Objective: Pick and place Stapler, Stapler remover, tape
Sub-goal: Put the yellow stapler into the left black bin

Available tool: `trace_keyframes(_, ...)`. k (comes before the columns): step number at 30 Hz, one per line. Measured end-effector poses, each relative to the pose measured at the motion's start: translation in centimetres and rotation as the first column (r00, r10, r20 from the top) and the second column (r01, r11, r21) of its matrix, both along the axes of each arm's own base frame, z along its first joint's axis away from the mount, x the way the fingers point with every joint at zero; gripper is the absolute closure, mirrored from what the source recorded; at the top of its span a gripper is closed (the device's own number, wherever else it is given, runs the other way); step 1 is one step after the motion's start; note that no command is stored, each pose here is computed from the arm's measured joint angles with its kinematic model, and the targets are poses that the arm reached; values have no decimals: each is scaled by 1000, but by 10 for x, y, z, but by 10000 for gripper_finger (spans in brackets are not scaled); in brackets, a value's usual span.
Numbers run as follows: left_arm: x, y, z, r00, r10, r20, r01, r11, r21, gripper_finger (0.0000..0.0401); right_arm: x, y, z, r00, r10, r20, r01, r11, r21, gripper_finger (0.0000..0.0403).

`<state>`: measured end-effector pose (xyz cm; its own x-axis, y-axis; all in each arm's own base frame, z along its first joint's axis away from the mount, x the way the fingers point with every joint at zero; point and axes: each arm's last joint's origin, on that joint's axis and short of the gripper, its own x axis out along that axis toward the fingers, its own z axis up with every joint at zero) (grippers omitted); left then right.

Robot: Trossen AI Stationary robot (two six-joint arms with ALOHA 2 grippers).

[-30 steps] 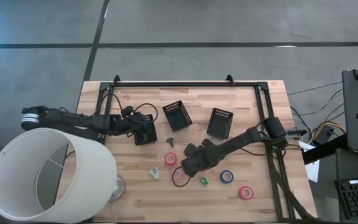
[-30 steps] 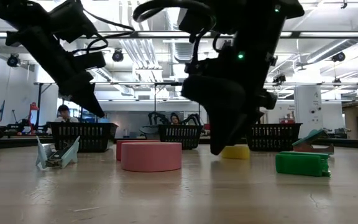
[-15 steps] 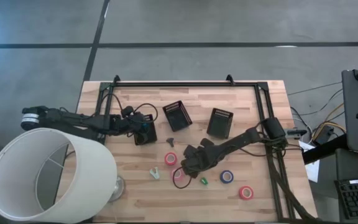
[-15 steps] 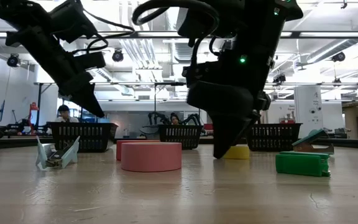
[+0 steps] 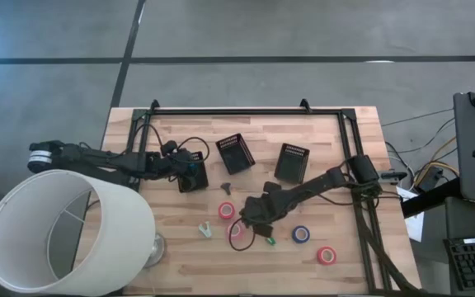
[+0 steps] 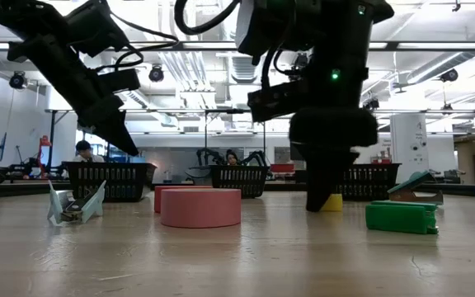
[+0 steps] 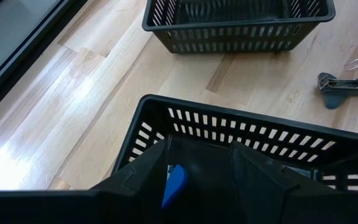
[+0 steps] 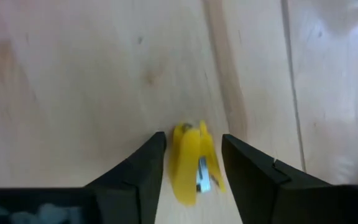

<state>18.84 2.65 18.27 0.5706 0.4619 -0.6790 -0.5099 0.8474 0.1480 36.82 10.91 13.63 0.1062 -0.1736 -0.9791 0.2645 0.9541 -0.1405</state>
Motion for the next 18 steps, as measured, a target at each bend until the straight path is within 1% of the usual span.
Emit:
trace_keyframes(5,0,0,0,1000,0,0,0,1000,0,224,-3,-4,-1,999,1,-44,0,1000,12,217)
trace_keyframes(10,0,0,0,1000,-1,0,1,1000,-1,224,-4,-7,-4,999,-3,-52,4,1000,12,218)
trace_keyframes(14,0,0,0,1000,-1,0,1,1000,-2,224,-3,-7,-4,998,33,-49,-32,999,25,243)
trace_keyframes(18,0,0,0,1000,-2,0,2,1000,-2,224,-2,-7,-5,995,76,-59,-69,990,120,286)
